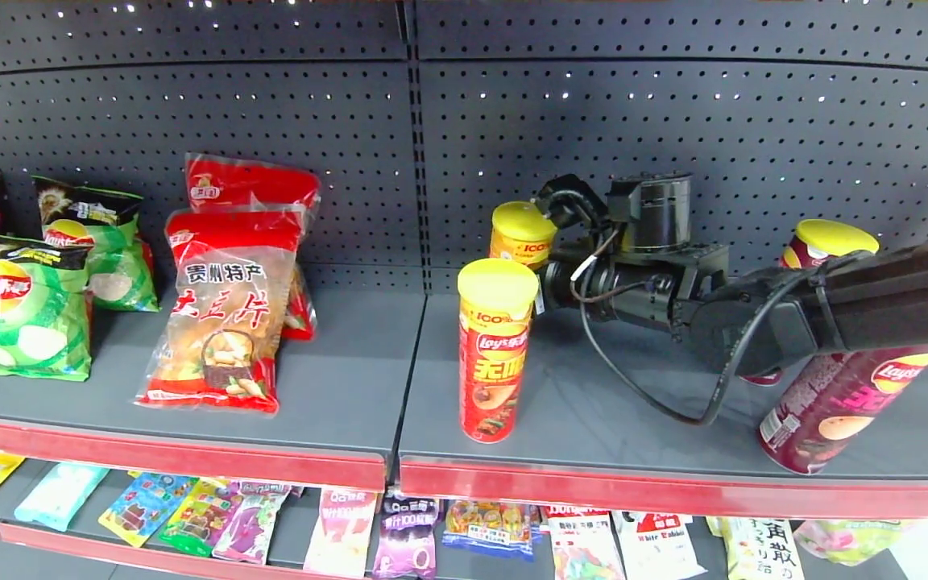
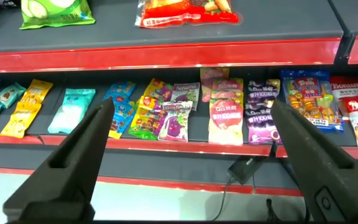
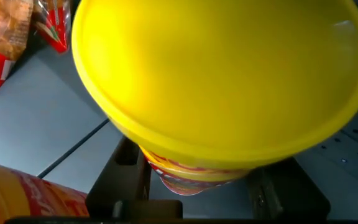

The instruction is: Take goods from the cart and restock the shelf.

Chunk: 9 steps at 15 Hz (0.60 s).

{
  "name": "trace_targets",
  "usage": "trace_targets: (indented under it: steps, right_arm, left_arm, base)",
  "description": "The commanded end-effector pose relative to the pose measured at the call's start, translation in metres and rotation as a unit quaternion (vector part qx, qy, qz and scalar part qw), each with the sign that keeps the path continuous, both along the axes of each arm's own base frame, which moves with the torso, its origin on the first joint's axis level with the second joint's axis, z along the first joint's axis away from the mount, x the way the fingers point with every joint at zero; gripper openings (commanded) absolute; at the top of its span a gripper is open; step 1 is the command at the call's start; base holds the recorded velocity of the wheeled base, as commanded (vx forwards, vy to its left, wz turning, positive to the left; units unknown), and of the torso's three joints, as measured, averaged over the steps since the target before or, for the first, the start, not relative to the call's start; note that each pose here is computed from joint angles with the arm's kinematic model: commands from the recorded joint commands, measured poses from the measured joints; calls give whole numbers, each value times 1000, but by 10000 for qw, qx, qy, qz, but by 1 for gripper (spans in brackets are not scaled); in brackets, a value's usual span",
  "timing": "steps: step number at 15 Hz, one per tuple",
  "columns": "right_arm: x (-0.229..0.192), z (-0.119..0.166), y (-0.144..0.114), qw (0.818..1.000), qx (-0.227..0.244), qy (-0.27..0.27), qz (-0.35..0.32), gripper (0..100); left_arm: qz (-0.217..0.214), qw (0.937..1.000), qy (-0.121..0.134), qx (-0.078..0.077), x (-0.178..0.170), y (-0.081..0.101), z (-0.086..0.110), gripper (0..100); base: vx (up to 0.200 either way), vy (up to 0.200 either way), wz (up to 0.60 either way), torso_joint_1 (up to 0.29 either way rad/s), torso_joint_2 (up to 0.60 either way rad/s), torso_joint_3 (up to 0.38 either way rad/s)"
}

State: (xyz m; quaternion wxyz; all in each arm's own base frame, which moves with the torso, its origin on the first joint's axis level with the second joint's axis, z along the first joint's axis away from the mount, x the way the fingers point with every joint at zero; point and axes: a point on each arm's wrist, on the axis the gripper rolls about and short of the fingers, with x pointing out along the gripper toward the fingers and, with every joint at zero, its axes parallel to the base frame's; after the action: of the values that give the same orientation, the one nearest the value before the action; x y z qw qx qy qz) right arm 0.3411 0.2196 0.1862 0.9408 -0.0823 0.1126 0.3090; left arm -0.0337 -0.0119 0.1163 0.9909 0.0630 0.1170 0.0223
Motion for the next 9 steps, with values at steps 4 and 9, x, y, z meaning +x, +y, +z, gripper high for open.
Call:
trace_targets:
  steps: [4,9]
  right_arm:
    - [0,-3,3,10000,-19,28,32,0]
    - [-1,-2,6,10000,6,9,51,100]
  left_arm:
    - [2,10000,-6,5,0,0,0,100]
    - [2,10000,-43,14,-1,0,-1,100]
  base:
    - [0,0,0,0,0,0]
    - [0,0,0,0,0,0]
